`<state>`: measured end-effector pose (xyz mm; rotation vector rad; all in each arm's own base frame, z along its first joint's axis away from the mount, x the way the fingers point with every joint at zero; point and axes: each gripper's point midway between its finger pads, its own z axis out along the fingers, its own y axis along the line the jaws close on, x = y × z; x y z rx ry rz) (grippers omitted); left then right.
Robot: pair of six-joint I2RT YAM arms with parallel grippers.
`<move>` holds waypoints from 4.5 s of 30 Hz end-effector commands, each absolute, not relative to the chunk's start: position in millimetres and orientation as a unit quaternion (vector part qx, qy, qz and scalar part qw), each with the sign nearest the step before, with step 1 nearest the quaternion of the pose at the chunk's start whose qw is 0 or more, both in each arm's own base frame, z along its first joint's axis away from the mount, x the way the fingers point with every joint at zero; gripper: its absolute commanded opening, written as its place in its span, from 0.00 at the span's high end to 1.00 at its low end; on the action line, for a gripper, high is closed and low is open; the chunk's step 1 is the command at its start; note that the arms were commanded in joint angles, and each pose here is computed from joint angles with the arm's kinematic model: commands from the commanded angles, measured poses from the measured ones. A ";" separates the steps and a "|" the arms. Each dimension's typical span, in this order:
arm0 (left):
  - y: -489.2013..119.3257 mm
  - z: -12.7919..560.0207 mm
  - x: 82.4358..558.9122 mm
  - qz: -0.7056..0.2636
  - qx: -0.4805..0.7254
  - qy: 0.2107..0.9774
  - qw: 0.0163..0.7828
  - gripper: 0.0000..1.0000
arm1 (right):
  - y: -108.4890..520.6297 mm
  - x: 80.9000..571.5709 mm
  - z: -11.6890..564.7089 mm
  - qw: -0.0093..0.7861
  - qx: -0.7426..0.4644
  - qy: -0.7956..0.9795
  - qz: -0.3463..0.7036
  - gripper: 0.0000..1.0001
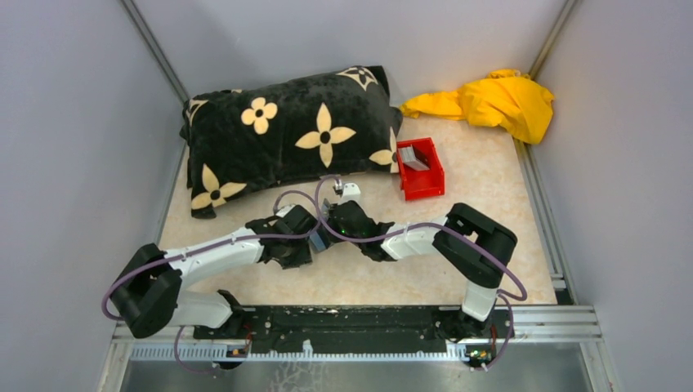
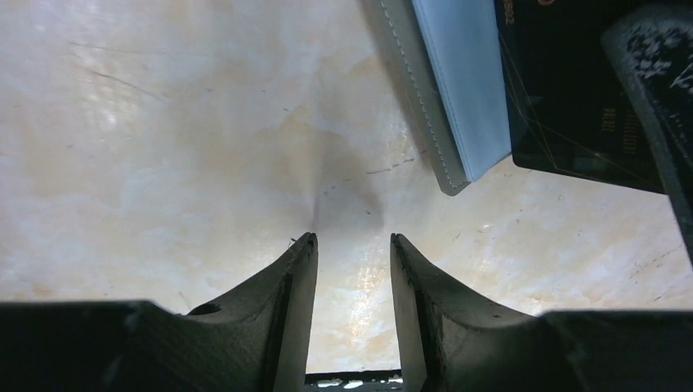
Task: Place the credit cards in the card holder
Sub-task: Open the card holder at the center of the board.
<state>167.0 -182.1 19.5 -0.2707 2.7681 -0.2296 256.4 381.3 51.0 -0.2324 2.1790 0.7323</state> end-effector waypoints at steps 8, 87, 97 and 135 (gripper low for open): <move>-165.6 52.5 202.9 -0.074 -0.178 0.938 0.290 0.46 | 371.5 234.3 17.5 0.358 -0.121 0.888 0.263 1.00; -198.4 41.8 254.5 -0.167 -0.258 0.891 0.335 0.88 | 373.9 227.3 15.2 0.346 -0.126 0.887 0.280 1.00; -196.2 33.2 252.0 -0.155 -0.257 0.897 0.326 0.87 | 376.0 226.3 15.5 0.344 -0.127 0.886 0.286 1.00; -165.5 -52.1 215.3 -0.032 -0.244 0.945 0.218 0.93 | 340.1 287.9 82.9 0.420 -0.085 0.852 0.301 1.00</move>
